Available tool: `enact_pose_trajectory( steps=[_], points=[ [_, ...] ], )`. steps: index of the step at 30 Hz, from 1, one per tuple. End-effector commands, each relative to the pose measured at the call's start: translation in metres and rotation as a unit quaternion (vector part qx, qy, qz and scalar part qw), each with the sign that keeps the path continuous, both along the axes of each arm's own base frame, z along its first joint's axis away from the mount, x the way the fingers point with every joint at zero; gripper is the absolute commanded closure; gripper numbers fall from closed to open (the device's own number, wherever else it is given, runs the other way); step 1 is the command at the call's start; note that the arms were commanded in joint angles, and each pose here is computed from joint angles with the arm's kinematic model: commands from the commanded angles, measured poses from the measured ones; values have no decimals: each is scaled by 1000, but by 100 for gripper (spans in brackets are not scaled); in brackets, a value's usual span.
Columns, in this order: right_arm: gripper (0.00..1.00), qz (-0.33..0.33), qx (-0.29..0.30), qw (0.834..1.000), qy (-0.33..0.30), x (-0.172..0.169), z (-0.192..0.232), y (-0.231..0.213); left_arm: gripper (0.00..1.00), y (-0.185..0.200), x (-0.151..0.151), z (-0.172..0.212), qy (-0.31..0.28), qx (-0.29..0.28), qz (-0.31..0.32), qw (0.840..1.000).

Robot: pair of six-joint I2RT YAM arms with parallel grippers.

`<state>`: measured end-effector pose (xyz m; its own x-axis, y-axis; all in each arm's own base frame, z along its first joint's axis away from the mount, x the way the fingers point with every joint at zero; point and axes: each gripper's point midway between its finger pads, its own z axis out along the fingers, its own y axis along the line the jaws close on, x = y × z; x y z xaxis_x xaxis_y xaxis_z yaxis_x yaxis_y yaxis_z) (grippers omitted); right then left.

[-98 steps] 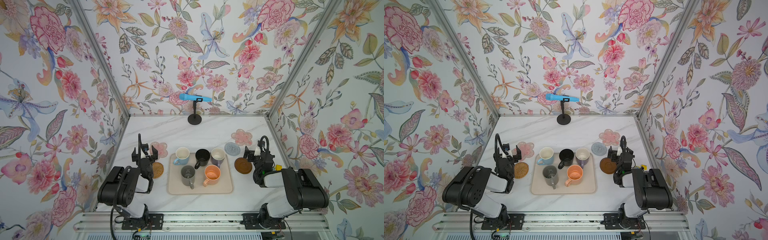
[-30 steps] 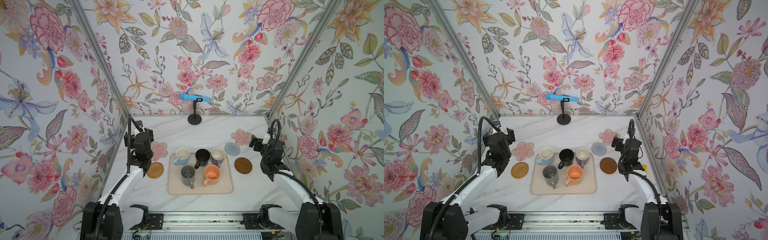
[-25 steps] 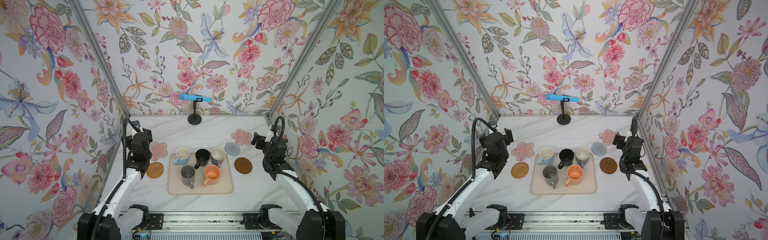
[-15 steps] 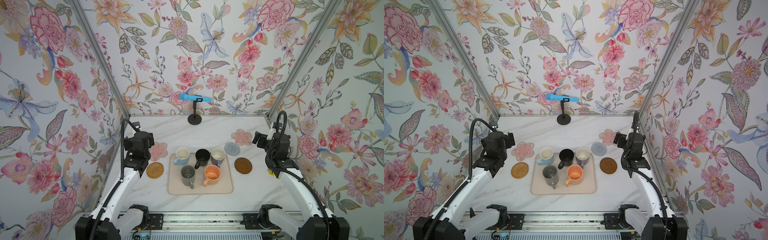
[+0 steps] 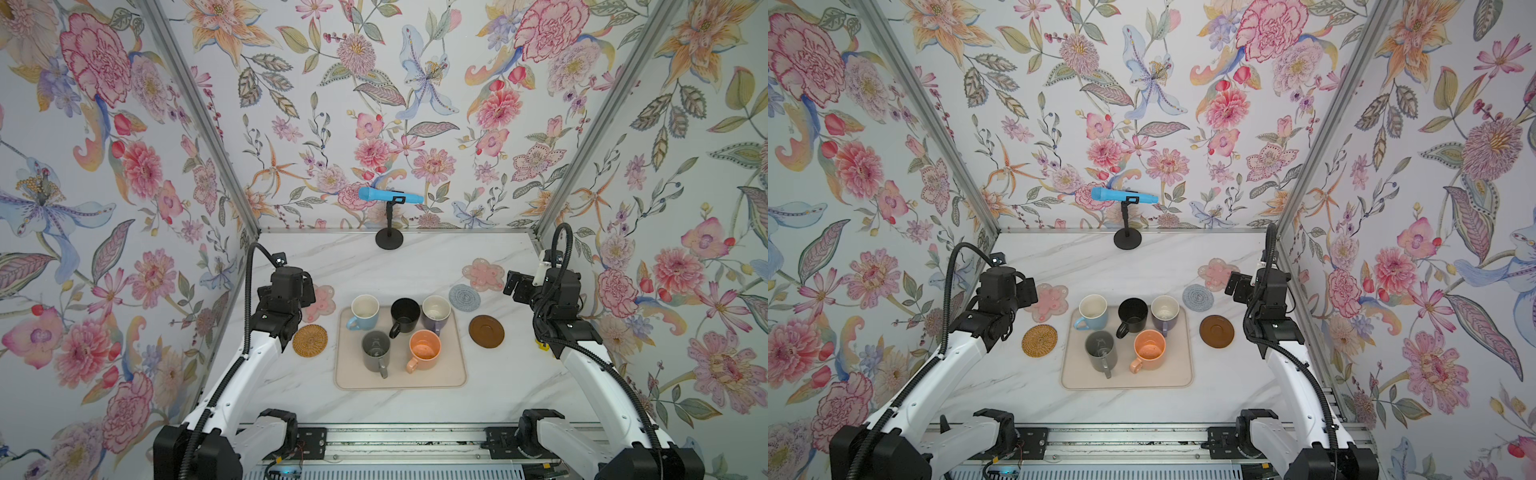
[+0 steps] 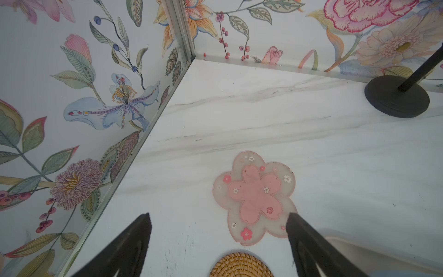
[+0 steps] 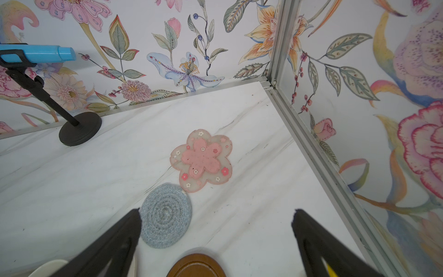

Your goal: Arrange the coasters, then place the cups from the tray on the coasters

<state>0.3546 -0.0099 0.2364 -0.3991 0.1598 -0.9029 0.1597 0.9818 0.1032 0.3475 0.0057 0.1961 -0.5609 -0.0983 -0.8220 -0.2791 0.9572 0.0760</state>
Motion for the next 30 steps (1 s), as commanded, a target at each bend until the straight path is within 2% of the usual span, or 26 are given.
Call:
enact_pose_trajectory(
  steps=[1,4,8,11,18,30],
  points=[
    [1,5,15,1000,0,-1,6,5,8,-19,-6,-47,85,-35,-32,995],
    [1,9,18,1000,2,0,6,7,9,-22,-6,-70,130,-42,-27,990],
    [1,11,17,1000,3,-1,7,8,6,-20,-4,-84,155,-35,-17,987],
    [1,10,16,1000,5,-1,5,7,3,-26,-1,-98,180,-37,-33,982],
    [1,18,18,999,27,3,-6,11,3,-25,2,-127,236,-23,-31,971],
    [1,19,21,998,47,10,-15,12,3,-17,5,-154,267,-14,-22,963]
  ],
)
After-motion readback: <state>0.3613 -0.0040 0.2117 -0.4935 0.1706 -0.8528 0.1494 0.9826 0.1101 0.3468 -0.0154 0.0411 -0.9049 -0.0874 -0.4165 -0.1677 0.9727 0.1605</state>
